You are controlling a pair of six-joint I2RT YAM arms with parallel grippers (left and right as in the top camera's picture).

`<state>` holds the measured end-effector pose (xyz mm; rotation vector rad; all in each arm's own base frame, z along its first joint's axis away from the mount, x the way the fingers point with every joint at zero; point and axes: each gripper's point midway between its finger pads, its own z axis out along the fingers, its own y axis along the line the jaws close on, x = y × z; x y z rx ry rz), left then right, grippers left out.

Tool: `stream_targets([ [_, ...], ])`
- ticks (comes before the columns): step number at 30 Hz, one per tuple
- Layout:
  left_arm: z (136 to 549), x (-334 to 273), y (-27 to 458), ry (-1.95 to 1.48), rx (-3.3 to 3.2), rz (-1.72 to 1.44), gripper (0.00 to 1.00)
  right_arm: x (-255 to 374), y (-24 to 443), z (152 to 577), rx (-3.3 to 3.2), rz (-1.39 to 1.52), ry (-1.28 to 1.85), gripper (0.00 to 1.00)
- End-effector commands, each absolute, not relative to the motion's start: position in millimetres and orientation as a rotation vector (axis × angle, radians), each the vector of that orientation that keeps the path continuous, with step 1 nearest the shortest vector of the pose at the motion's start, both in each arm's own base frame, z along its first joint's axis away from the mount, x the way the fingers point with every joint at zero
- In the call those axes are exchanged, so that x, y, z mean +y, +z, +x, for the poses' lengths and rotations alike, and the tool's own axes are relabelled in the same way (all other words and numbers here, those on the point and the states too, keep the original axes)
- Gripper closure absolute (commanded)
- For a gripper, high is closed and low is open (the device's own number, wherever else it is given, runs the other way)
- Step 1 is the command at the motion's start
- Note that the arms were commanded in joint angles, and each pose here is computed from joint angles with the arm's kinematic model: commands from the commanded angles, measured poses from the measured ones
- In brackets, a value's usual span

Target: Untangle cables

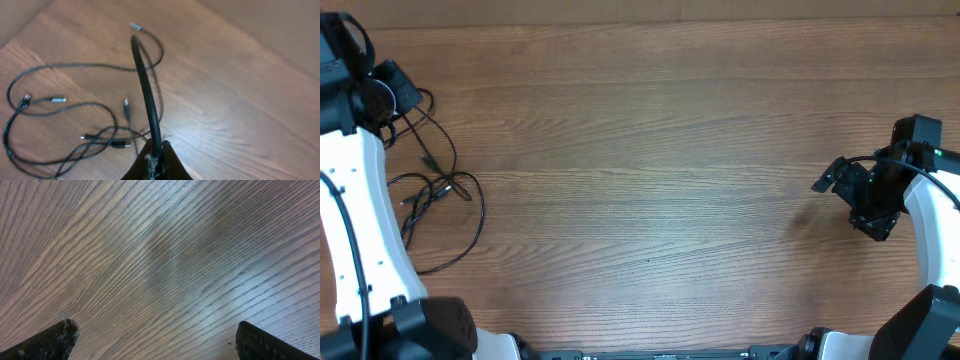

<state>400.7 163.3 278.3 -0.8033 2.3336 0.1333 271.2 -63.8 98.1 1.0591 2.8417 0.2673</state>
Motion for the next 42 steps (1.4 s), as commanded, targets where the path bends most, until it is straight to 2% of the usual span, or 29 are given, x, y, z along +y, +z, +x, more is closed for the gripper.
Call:
stream_targets([
  [1, 399.5, 177.9, 261.3, 0.225, 2.382, -0.831, 0.96, -61.8, 98.4, 272.0, 2.841, 1.053, 0.275, 0.00],
  [8, 400.3, 182.5, 243.5, 0.230, 2.426, -0.862, 0.93, -61.8, 98.4, 272.1, 2.842, 1.048, 0.275, 0.00],
  [10, 399.6, 184.4, 243.6, 0.232, 2.423, -0.868, 0.78, -61.9, 98.4, 272.2, 2.842, 1.048, 0.274, 0.00],
  [13, 399.0, 184.6, 243.3, 0.232, 2.425, -0.869, 0.42, -61.9, 98.4, 272.2, 2.842, 1.048, 0.274, 0.00],
  [15, 398.3, 184.7, 242.9, 0.232, 2.427, -0.871, 0.30, -61.8, 98.4, 272.2, 2.842, 1.048, 0.275, 0.00],
  [30, 396.6, 179.7, 240.2, 0.200, 2.445, -0.876, 0.27, -61.8, 98.4, 272.1, 2.842, 1.049, 0.275, 0.00],
  [35, 403.9, 160.7, 238.5, 0.066, 2.465, -0.834, 0.13, -59.9, 98.9, 273.5, 2.839, 1.045, 0.294, 0.00],
  [42, 424.2, 84.9, 242.9, -0.358, 2.503, -0.649, 0.05, -28.1, 106.2, 292.6, 2.816, 0.917, 0.491, 0.00],
])
